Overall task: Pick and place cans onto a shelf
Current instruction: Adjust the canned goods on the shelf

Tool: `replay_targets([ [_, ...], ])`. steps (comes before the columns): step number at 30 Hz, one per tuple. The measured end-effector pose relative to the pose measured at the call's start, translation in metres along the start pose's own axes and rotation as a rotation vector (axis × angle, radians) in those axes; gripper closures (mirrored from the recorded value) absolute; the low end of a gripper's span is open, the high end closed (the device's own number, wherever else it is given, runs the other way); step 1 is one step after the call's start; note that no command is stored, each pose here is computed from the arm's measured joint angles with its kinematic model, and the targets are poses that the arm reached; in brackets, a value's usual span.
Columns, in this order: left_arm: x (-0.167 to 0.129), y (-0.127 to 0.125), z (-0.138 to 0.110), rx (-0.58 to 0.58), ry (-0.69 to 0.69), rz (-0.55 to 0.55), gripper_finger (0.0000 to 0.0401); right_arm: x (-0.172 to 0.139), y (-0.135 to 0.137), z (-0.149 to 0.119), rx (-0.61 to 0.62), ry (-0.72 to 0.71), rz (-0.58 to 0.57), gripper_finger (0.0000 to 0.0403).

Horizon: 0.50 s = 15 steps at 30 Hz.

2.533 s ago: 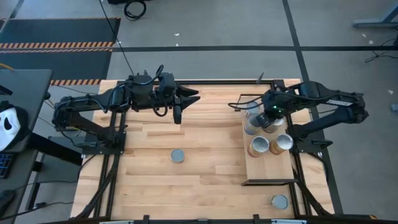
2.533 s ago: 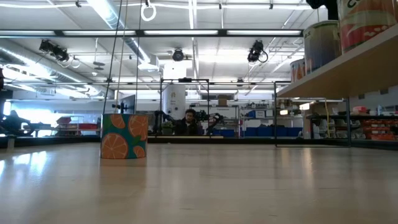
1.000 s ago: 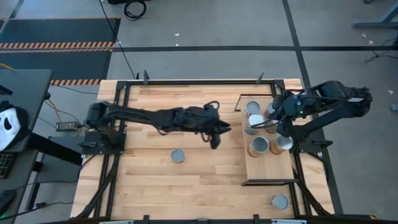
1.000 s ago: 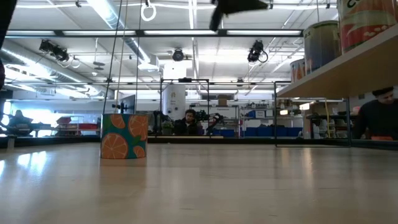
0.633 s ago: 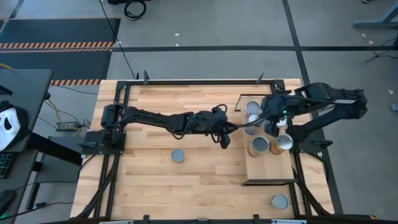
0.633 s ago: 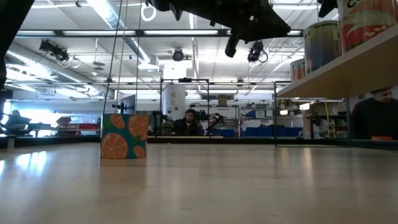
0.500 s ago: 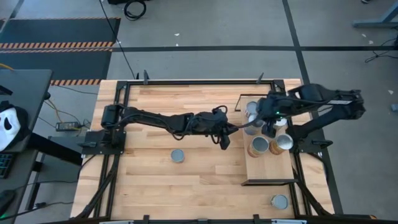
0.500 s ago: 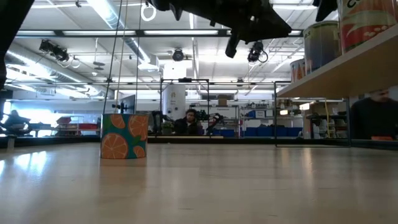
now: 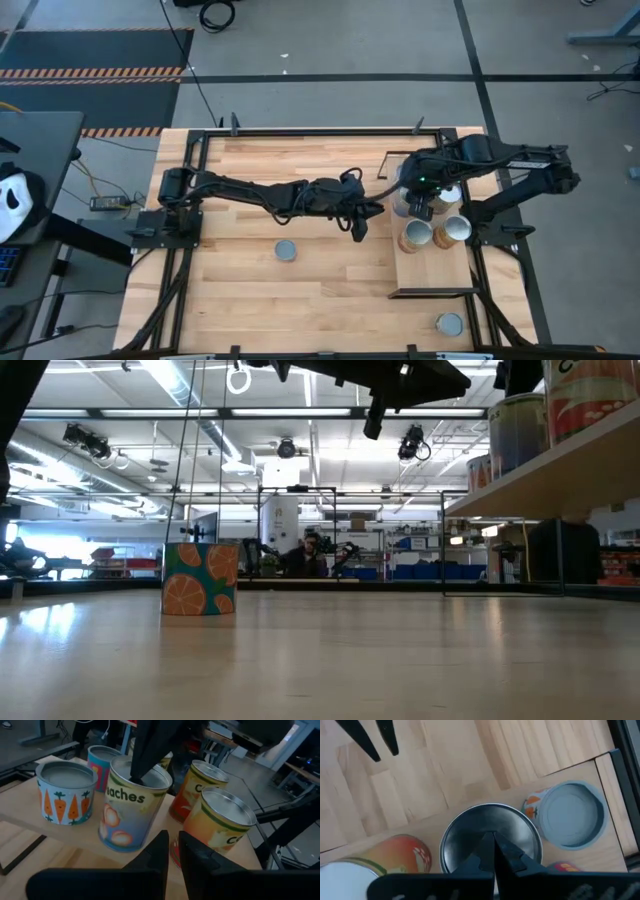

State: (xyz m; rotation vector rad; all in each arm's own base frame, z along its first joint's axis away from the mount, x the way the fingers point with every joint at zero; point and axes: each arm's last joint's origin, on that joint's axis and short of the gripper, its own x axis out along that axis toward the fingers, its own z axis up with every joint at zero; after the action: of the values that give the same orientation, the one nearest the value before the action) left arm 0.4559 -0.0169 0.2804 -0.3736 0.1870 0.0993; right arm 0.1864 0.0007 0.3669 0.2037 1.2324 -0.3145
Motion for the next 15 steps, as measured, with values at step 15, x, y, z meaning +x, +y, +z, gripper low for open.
replay_targets([
  [15,0.000,-0.001,0.003,-0.003,-0.022,-0.005,0.0353,-0.003,-0.002,-0.006,0.037,0.023,0.017,0.0402],
])
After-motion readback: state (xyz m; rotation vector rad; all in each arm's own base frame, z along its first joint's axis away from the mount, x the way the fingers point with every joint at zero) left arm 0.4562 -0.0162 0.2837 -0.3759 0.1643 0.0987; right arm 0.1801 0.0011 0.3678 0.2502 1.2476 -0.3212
